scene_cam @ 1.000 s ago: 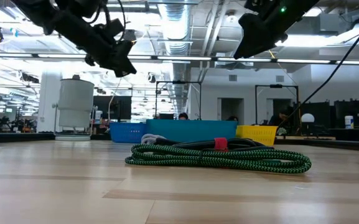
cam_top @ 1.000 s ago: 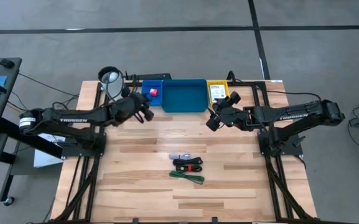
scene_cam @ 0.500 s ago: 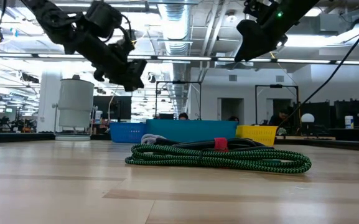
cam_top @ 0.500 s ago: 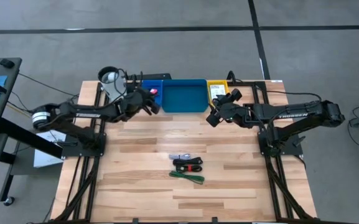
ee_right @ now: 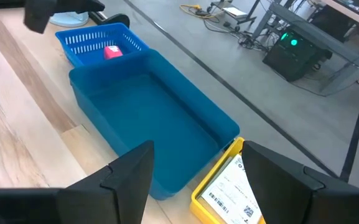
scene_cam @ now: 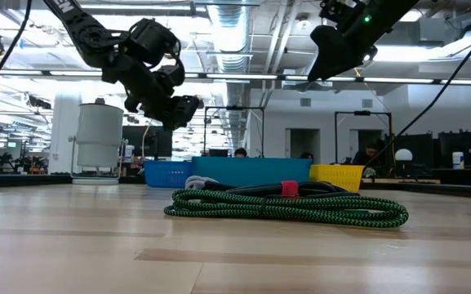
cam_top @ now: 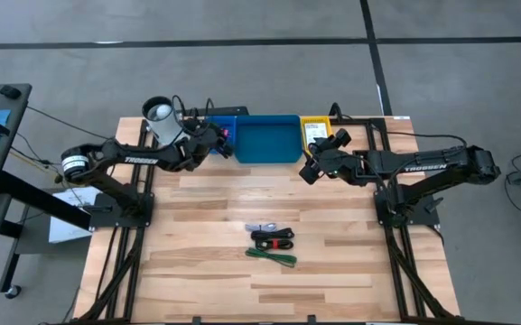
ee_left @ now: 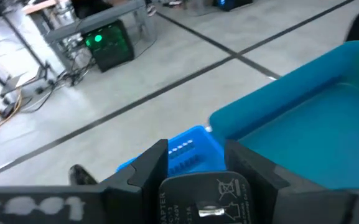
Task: Pick and place items into bin
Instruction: Put the black charger adapter into the blue bin, then put the green charger cable into the dark blue bin
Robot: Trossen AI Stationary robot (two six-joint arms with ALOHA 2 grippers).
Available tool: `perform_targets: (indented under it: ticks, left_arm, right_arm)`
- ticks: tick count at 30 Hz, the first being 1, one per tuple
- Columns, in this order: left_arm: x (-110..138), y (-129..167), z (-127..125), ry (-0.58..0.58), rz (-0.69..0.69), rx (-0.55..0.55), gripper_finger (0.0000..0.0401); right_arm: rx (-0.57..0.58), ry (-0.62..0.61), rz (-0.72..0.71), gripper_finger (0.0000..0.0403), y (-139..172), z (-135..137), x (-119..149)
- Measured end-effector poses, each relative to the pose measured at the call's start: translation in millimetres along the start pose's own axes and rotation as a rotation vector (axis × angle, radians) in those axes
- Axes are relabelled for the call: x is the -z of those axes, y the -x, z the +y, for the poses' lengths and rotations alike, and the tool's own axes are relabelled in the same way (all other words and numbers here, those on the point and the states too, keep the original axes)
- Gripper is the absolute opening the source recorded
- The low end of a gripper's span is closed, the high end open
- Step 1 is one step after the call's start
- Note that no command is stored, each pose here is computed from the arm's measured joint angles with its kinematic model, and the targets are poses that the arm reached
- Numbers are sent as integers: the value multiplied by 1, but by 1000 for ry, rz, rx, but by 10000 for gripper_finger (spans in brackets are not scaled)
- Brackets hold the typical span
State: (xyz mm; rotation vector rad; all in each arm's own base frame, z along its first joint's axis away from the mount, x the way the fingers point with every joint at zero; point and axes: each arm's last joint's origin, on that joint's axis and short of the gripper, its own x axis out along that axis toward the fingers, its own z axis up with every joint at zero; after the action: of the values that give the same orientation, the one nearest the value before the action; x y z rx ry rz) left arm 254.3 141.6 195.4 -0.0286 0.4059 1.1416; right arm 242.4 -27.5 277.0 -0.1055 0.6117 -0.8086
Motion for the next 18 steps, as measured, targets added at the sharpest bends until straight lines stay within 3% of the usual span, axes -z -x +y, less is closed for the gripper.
perform_targets:
  ticks: [4,18]
  left_arm:
    - [2,-6,9,2,32,-22,145]
    - [2,-11,13,-53,42,67,149]
  right_arm:
    - [0,0,0,240,0,0,0]
    - [0,-35,0,240,0,0,0]
